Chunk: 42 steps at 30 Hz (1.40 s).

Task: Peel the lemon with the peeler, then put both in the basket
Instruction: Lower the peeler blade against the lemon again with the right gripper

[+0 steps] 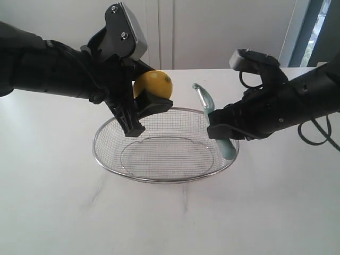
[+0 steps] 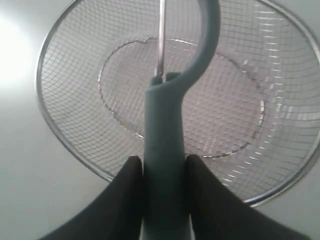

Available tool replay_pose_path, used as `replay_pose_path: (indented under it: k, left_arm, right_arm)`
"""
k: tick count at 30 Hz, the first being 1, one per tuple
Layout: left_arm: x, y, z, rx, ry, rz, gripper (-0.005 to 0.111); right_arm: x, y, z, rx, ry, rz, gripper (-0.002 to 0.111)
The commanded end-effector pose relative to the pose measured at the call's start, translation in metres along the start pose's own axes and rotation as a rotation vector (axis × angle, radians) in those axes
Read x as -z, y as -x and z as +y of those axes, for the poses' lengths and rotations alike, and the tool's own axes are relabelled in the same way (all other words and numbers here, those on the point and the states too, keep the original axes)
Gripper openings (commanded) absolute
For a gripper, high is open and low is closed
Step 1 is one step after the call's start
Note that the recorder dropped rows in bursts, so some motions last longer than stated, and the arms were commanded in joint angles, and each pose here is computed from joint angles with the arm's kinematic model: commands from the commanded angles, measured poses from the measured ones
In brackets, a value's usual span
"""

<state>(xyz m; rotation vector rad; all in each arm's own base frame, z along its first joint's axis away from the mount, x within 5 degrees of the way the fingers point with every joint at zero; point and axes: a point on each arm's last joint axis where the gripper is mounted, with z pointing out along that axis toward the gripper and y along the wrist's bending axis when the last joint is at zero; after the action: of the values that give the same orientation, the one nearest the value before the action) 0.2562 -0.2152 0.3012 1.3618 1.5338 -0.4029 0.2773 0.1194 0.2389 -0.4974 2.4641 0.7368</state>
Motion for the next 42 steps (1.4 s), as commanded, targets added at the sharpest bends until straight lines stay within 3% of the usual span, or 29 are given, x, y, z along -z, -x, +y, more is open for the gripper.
replay_pose_path:
  k: [1,17,42]
  left_arm:
    - [0.001,0.001,-0.001,0.025,-0.005,-0.012,0.0]
    - [0.001,0.001,-0.001,0.025,-0.002,-0.011,0.0]
    - [0.001,0.001,0.001,0.025,0.012,-0.007,0.0]
  right_arm:
    - [-0.007,-0.002,0.013,0.022,0.075,0.016,0.0]
    - [-0.012,-0.001,0.046,0.066,0.218,0.034,0.0]
    - [0.003,0.007,0.055,0.061,0.247,-0.025,0.0]
